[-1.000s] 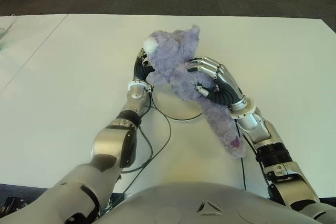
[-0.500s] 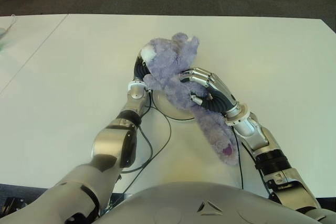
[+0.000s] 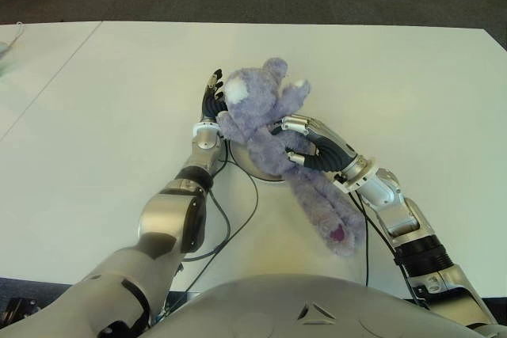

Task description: Put the doll into the plate.

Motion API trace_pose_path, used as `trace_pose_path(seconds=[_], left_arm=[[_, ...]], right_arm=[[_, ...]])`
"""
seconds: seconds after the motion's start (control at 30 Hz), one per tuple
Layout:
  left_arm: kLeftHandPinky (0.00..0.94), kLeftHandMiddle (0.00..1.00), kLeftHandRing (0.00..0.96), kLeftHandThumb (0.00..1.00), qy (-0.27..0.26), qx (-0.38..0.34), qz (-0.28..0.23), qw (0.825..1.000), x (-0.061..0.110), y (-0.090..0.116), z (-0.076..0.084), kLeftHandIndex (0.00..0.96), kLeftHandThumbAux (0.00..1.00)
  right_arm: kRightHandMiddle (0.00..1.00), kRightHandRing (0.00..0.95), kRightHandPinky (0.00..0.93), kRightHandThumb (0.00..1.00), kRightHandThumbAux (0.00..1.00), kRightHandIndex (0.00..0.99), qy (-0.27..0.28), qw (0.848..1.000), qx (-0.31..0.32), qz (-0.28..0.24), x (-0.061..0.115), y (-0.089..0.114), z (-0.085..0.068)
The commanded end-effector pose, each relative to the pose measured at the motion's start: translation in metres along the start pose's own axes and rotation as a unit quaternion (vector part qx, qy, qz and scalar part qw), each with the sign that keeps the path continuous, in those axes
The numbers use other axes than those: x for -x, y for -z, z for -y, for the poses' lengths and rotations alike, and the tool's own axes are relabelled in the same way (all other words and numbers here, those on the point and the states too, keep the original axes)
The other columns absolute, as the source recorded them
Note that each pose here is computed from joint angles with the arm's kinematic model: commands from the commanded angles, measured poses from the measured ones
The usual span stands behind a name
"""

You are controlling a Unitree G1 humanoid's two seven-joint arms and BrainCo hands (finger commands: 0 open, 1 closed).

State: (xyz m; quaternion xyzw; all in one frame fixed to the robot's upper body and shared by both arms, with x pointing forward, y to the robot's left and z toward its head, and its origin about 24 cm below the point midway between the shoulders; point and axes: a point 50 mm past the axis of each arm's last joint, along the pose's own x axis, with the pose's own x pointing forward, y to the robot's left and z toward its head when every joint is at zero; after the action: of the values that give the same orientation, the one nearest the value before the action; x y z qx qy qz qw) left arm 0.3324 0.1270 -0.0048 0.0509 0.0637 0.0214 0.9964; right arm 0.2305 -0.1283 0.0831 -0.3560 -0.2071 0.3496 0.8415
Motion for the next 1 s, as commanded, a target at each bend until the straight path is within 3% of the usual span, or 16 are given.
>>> trace_pose_path(seconds=[0.03, 0.07, 0.17, 0.57, 1.0], left_arm=[[0.116, 0.082, 0.087, 0.000, 0.026, 0.015, -0.187, 0.982, 0.059, 0.086, 0.014, 0.078, 0.845], [0.115, 0.079, 0.086, 0.000, 0.026, 0.015, -0.187, 0.982, 0.059, 0.086, 0.014, 0.075, 0.844], [0.118, 0.075, 0.085, 0.000, 0.025, 0.008, -0.185, 0.982, 0.059, 0.086, 0.014, 0.069, 0.836], [0.113, 0.061, 0.076, 0.003, 0.026, 0.008, -0.191, 0.981, 0.059, 0.088, 0.013, 0.053, 0.824], [0.106, 0.063, 0.076, 0.000, 0.021, 0.003, -0.196, 0.980, 0.059, 0.088, 0.013, 0.043, 0.787]], right_arm=[[0.052, 0.136, 0.179, 0.183, 0.576, 0.000, -0.090, 0.994, -0.020, -0.056, 0.011, 0.007, -0.013], [0.013, 0.056, 0.066, 0.157, 0.566, 0.000, -0.092, 0.994, -0.016, -0.058, 0.012, 0.007, -0.013], [0.000, 0.002, 0.002, 0.133, 0.529, 0.000, -0.102, 0.992, 0.005, -0.072, 0.014, 0.017, -0.020], [0.000, 0.000, 0.000, 0.104, 0.445, 0.000, -0.105, 0.991, 0.043, -0.074, 0.012, 0.018, -0.018], [0.000, 0.000, 0.000, 0.121, 0.421, 0.000, -0.092, 0.991, 0.069, -0.073, 0.012, 0.021, -0.016]])
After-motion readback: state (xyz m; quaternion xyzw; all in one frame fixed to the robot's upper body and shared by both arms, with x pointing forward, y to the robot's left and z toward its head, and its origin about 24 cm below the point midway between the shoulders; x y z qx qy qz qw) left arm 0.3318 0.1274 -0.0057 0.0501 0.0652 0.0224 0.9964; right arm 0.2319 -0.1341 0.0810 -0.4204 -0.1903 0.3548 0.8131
